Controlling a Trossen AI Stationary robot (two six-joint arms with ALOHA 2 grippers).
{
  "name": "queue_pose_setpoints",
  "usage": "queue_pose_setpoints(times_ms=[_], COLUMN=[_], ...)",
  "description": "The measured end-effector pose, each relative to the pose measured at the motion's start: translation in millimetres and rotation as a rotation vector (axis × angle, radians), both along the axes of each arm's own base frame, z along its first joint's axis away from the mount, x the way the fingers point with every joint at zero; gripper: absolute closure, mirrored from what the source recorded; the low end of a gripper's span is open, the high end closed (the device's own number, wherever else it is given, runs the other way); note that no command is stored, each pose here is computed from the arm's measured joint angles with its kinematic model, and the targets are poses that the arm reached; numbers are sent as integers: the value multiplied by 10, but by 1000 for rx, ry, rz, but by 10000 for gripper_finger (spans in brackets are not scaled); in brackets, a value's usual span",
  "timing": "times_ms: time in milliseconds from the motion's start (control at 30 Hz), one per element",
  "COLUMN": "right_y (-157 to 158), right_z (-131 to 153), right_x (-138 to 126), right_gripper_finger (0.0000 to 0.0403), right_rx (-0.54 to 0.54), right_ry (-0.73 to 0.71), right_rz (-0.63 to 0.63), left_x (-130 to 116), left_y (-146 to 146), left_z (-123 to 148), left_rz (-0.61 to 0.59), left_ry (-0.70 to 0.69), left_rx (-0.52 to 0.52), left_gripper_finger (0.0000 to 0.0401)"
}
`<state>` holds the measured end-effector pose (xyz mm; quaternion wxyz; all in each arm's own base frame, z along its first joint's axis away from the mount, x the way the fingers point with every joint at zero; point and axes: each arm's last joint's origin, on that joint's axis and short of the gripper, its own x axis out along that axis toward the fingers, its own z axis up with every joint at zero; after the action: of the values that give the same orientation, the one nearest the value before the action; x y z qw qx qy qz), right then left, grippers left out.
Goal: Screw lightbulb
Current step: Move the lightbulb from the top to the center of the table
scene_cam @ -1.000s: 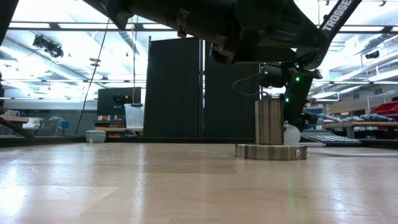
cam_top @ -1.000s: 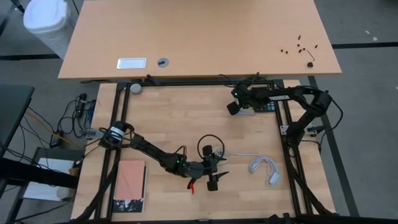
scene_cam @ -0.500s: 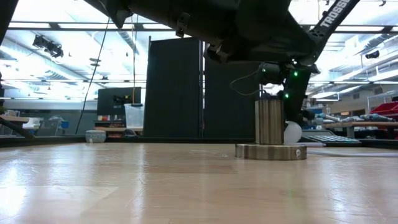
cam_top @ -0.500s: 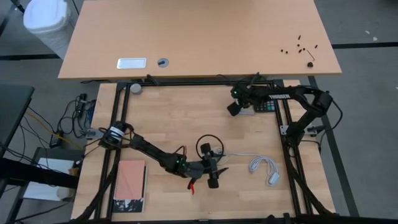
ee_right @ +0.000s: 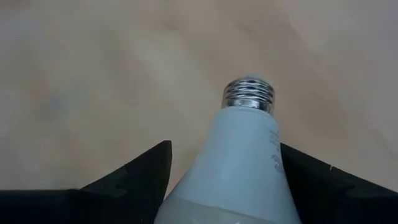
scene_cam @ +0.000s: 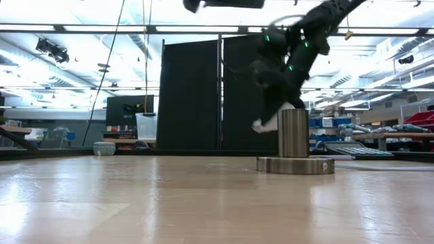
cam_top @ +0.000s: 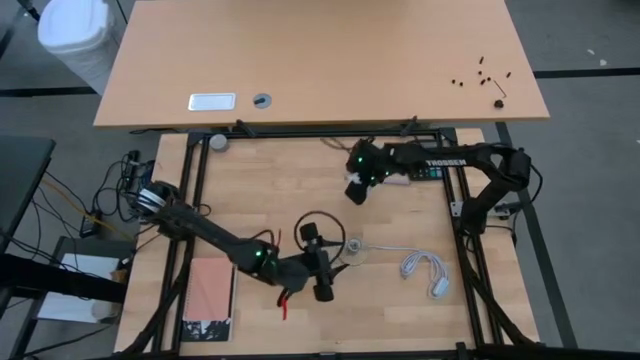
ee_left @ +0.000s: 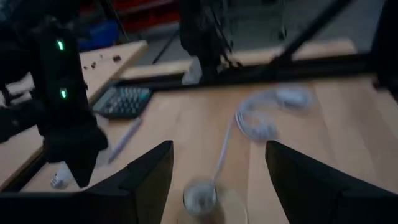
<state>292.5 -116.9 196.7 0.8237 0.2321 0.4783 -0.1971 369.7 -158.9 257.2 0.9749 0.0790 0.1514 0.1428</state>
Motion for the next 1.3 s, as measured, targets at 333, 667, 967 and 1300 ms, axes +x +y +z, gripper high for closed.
queue_pose_setpoints(times_ms=[333,667,967,1300], right_y=[723,1093,1285,1331], right_z=[219,103,-15,-7], right_x=[427,597,751,771], right_gripper_finger=[133,132,132,132], right_rx=[-92,-20,139,174], right_ry=[-254,-324,-420,-447], right_rz=[269,387,475,475], left_x=[-432,-912,-965,-680], left_y=[-206,-313,-221,15], left_z=[-438,-909,-992,-912], left_rz=[147,274,256,231], left_ry=[249,186,282,392], left_rx=[-27,50,407,633], left_gripper_finger=[143,143,143,143])
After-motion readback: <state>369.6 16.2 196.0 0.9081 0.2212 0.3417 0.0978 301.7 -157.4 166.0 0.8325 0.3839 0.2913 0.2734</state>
